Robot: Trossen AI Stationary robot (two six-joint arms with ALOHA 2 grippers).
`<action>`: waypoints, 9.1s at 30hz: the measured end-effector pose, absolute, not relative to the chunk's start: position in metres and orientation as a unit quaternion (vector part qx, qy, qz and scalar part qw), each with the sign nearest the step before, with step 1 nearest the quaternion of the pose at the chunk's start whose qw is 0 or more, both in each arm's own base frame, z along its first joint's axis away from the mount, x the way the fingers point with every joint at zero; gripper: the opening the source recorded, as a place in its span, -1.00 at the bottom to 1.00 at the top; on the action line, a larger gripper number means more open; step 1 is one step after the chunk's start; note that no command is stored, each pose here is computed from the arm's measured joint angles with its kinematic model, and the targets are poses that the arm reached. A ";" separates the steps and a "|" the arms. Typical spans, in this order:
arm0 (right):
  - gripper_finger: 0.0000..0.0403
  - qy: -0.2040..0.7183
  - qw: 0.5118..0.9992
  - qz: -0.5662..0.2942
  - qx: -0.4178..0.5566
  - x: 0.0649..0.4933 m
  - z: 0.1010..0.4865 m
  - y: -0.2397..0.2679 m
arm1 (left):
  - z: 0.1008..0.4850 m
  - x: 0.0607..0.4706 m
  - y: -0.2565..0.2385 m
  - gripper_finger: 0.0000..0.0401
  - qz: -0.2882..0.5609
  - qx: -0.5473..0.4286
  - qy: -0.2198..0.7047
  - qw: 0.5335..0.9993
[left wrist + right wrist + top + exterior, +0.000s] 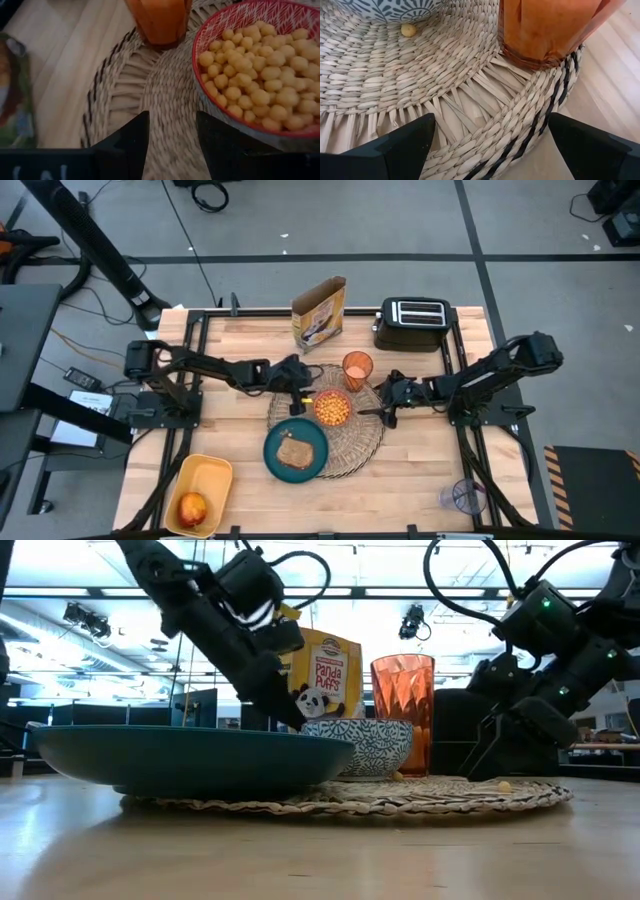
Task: Arrange a breakfast setting
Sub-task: Put the red apple on the brown table mat
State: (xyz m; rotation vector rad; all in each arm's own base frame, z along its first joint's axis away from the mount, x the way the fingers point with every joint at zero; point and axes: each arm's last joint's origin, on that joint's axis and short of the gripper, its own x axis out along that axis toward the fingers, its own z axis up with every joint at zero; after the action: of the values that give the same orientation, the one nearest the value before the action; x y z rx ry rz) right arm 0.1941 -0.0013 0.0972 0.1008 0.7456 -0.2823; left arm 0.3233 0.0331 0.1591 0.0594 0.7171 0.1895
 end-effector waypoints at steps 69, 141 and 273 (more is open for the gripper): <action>0.89 0.241 0.965 -0.079 -0.061 0.181 0.151 0.019 | 0.228 0.139 -0.257 0.55 0.254 -0.543 0.638 0.484; 0.89 0.243 0.966 -0.065 -0.053 0.182 0.150 0.020 | 0.227 0.142 -0.222 0.56 0.298 -0.398 0.679 0.539; 0.87 0.205 0.928 -0.294 0.099 0.200 0.196 -0.011 | 0.169 0.120 -0.215 0.63 -0.257 0.194 0.628 0.708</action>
State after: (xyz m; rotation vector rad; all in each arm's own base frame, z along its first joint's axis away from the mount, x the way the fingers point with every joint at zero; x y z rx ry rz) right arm 0.2005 -0.0114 0.1962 0.2034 0.4208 -0.6029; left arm 0.1197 -0.2150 0.1691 0.4312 1.3955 -0.5707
